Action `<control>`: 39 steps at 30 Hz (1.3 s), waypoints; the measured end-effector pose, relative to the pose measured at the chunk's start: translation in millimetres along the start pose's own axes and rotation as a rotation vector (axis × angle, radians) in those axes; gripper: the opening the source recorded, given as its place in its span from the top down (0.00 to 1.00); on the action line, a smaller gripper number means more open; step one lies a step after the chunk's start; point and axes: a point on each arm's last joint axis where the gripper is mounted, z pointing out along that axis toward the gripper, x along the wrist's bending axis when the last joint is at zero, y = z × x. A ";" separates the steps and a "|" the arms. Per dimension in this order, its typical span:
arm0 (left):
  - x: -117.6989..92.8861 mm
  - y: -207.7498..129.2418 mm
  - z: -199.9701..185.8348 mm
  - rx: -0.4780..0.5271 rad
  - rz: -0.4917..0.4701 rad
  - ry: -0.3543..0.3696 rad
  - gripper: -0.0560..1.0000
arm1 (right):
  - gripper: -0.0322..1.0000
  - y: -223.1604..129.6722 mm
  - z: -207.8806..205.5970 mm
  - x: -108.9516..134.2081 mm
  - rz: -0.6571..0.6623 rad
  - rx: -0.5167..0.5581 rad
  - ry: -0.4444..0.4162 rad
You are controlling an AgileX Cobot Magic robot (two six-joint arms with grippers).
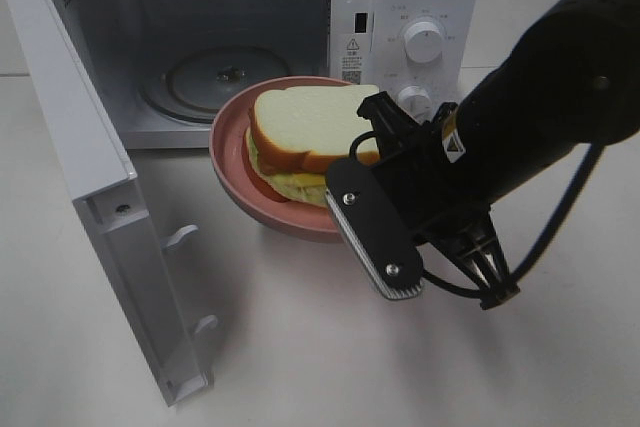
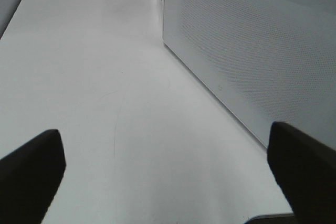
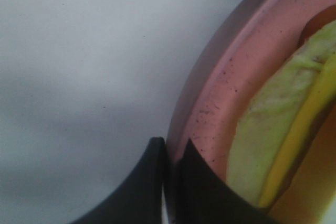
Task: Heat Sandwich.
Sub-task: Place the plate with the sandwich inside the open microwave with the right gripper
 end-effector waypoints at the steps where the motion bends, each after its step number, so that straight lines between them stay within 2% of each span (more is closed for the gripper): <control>1: 0.0 0.0 0.0 0.000 0.000 0.000 0.01 | 0.93 0.4 1.8 -2.3 -0.003 0.002 0.001; 18: 0.0 0.0 0.0 0.000 0.000 0.000 0.01 | 0.93 20.5 28.1 -46.3 -0.042 -0.006 -0.018; 27: 0.0 0.0 0.0 0.000 0.000 0.000 0.01 | 0.93 24.2 39.2 -62.7 -0.039 0.008 0.016; 32: 0.0 0.0 0.0 0.000 0.000 0.000 0.01 | 0.93 26.9 40.8 -75.6 -0.037 0.007 0.000; 39: 0.0 0.0 0.0 0.000 0.000 0.000 0.01 | 0.93 29.5 50.1 -88.2 -0.035 0.025 0.044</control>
